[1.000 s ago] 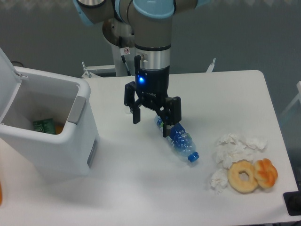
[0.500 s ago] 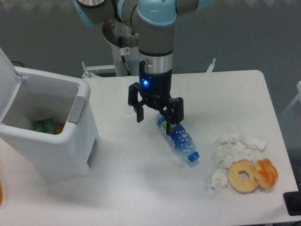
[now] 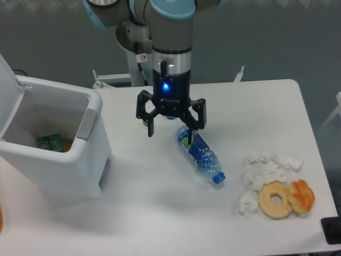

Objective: Close the trash can

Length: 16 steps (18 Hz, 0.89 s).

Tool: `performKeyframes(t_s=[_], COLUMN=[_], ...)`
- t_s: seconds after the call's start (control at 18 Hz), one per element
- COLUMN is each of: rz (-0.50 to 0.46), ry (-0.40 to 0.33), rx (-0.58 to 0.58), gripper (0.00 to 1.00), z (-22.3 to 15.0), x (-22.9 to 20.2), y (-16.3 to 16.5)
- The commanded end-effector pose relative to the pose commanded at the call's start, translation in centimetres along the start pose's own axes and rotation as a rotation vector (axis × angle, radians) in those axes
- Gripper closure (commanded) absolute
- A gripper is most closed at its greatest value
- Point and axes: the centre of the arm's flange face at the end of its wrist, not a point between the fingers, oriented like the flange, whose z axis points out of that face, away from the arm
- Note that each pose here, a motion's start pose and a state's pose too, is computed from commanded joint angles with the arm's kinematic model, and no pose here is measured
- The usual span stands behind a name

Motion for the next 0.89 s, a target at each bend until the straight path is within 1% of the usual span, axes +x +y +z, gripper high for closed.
performKeyframes(t_s=[0.17, 0.33, 0.56, 0.72, 0.89], rz=[-0.090, -0.130, -0.176, -0.177, -0.131], ry=[0.013, 0.065, 0.159, 0.233, 0.290], rx=[0.043, 0.082, 0.127, 0.149, 0.157], gripper=[0.00, 0.00, 0.00, 0.00, 0.00], z=[-2.0, -3.8, -6.6, -8.3, -9.3], x=[1.7, 5.6, 9.6, 12.9, 16.4], y=[-1.1, -2.1, -2.1, -2.1, -2.3])
